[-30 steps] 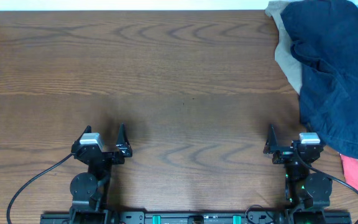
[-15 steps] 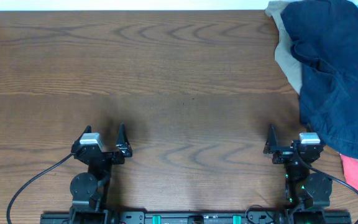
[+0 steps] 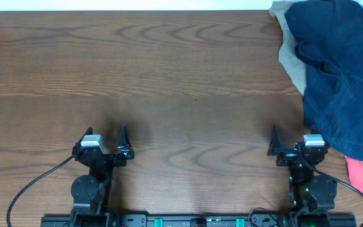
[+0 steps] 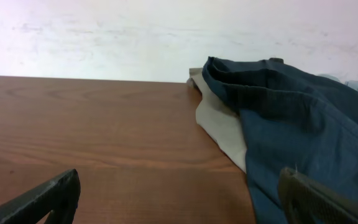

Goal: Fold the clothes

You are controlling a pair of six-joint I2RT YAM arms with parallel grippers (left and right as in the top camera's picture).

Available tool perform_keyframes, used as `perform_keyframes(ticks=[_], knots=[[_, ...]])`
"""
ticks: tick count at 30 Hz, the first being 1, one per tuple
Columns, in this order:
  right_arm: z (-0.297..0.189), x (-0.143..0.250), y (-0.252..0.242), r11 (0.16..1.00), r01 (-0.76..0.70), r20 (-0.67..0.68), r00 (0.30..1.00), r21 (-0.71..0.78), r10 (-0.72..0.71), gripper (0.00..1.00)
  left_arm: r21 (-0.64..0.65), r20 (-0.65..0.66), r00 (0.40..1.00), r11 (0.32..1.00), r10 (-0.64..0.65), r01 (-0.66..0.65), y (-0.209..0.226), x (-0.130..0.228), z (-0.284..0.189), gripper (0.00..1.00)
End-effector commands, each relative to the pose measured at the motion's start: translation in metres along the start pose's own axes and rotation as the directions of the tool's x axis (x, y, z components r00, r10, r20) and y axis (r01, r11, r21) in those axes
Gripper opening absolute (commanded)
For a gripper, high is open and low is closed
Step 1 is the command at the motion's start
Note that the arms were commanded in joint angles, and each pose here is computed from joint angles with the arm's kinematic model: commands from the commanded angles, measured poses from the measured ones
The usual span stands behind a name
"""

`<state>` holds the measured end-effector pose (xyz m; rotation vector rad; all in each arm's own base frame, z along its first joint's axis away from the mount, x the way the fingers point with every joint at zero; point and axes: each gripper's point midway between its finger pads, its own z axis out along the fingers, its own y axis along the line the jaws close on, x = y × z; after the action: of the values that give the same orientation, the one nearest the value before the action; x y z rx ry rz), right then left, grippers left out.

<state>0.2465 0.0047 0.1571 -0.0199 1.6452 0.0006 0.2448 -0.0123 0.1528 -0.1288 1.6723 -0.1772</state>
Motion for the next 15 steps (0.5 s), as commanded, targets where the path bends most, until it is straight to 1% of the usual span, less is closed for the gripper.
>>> perform_keyframes(ticks=[1, 12, 15], knots=[[-0.0001, 0.0010, 0.0003, 1.000, -0.013, -0.002, 1.000, -0.002, 0.013, 0.99, -0.026, -0.052, 0.999, 1.000, -0.004, 0.002, 0.0063, 0.0162, 0.0008, 0.98], [-0.0001, -0.0008, 0.0006, 1.000, -0.015, 0.005, 1.000, -0.004, 0.015, 0.99, -0.025, -0.049, 0.999, 1.000, -0.004, 0.003, 0.0061, 0.0157, 0.0009, 0.98], [-0.0001, -0.0005, 0.0018, 0.998, -0.055, 0.003, 0.998, -0.011, 0.055, 0.99, -0.024, -0.050, 0.999, 1.000, -0.005, 0.004, 0.0059, 0.0157, 0.0008, 0.98]])
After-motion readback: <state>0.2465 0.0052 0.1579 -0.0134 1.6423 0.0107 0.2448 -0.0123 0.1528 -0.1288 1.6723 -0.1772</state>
